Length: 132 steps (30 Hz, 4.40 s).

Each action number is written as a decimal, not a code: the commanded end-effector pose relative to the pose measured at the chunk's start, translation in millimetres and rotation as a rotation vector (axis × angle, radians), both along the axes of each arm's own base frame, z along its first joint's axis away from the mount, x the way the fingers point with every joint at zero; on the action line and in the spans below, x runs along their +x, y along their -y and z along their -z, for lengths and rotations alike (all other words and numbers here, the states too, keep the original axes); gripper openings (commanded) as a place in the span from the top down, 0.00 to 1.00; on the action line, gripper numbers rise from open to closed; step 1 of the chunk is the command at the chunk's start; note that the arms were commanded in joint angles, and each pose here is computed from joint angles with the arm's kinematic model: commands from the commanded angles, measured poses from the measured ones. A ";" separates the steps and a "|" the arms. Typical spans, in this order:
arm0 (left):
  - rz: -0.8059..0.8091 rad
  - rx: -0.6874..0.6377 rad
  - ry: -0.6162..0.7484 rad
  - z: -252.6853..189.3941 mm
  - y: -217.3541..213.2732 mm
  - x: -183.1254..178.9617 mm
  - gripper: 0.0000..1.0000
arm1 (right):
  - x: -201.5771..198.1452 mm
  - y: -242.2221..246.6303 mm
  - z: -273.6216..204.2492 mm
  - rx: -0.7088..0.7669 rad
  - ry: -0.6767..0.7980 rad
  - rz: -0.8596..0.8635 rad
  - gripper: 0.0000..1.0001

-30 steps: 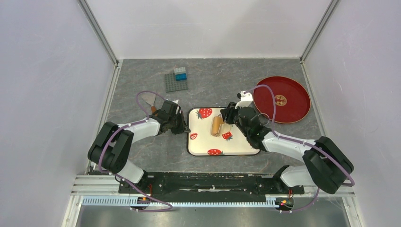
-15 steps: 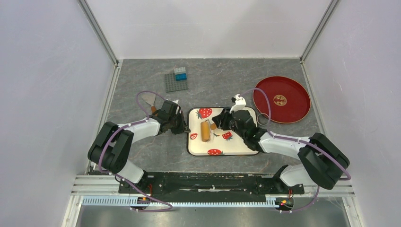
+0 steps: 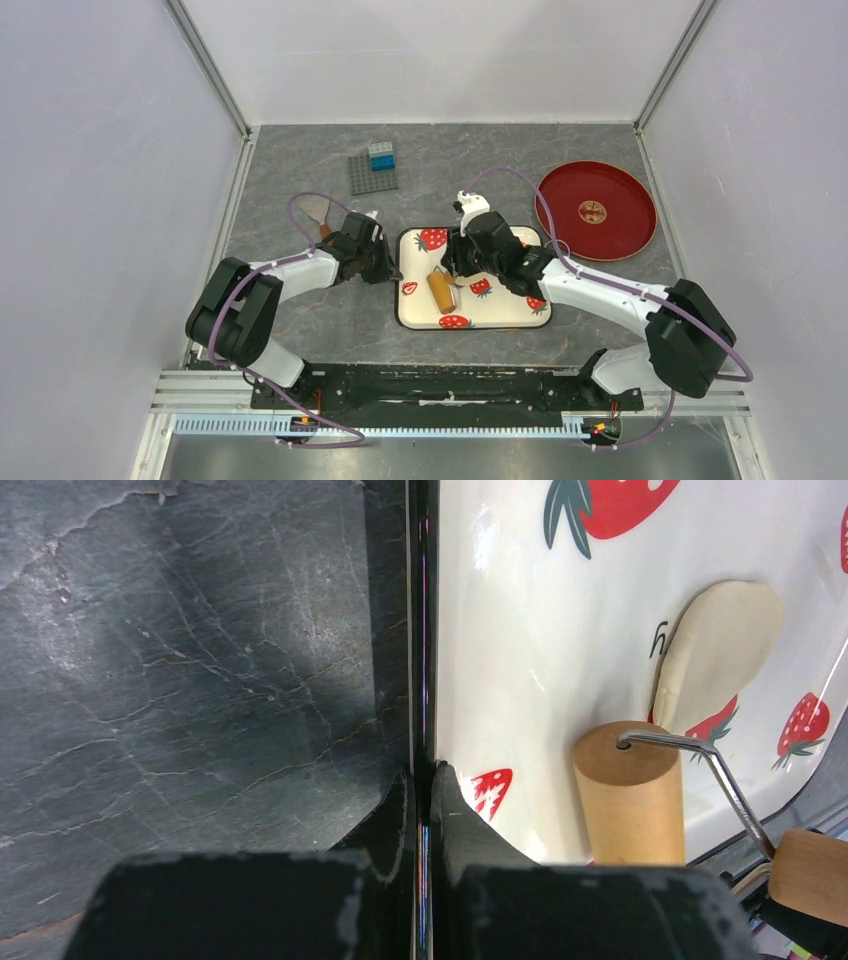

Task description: Roll out the dumpling wrappers from the dough

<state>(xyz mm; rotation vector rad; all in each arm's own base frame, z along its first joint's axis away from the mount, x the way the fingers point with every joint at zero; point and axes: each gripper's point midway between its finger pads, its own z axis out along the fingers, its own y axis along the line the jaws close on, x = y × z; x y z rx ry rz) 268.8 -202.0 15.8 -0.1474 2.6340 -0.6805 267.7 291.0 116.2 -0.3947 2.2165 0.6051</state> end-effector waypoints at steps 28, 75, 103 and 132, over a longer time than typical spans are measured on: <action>-0.011 0.200 -0.156 48.3 -36.4 -39.4 0.98 | 58.7 35.9 -23.9 -0.136 0.141 0.138 1.00; -0.003 0.201 -0.162 49.9 -35.2 -39.6 0.98 | -10.3 75.5 68.5 -0.255 0.015 0.177 1.00; -0.004 0.200 -0.163 49.9 -35.0 -39.3 0.98 | -1.7 63.5 51.8 -0.157 0.025 0.289 1.00; 0.007 0.199 -0.159 49.4 -33.6 -40.3 0.98 | -15.2 43.6 86.9 -0.205 -0.040 0.241 1.00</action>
